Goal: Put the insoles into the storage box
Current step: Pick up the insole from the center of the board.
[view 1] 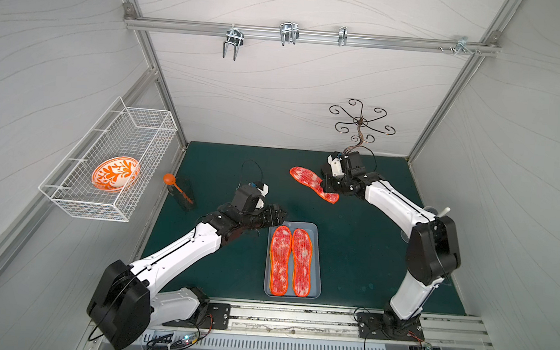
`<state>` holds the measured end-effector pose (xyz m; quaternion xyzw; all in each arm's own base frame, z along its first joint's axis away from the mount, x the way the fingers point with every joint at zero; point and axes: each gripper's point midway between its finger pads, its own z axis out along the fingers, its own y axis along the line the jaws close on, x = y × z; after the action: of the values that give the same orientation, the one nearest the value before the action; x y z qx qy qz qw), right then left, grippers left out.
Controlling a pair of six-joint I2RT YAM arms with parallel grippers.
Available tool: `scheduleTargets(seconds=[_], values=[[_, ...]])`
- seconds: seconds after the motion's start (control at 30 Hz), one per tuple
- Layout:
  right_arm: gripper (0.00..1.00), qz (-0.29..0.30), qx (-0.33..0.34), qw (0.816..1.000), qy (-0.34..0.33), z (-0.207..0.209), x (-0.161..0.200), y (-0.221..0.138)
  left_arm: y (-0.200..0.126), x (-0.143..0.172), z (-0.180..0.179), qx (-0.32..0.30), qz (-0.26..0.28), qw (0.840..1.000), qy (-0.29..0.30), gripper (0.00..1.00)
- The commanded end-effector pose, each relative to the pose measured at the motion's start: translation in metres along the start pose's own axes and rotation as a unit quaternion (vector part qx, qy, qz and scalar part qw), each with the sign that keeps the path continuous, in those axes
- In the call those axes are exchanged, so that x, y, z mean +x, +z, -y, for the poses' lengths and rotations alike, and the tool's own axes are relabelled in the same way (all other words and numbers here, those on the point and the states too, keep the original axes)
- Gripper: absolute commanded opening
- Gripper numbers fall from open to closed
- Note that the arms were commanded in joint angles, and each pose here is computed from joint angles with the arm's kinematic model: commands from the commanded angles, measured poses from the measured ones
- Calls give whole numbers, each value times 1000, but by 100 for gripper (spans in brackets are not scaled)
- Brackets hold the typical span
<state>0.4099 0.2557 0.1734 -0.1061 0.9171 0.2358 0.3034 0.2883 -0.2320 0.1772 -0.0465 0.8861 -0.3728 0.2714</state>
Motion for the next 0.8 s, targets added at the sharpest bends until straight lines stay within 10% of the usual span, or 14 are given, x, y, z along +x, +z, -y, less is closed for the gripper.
scheduleTargets(seconds=[0.0, 0.77], values=[[0, 51, -14, 997, 55, -25, -2, -22, 4, -29, 44, 78, 51, 995, -19, 76], [0, 114, -28, 988, 100, -74, 50, -89, 32, -53, 94, 169, 86, 978, -86, 60]])
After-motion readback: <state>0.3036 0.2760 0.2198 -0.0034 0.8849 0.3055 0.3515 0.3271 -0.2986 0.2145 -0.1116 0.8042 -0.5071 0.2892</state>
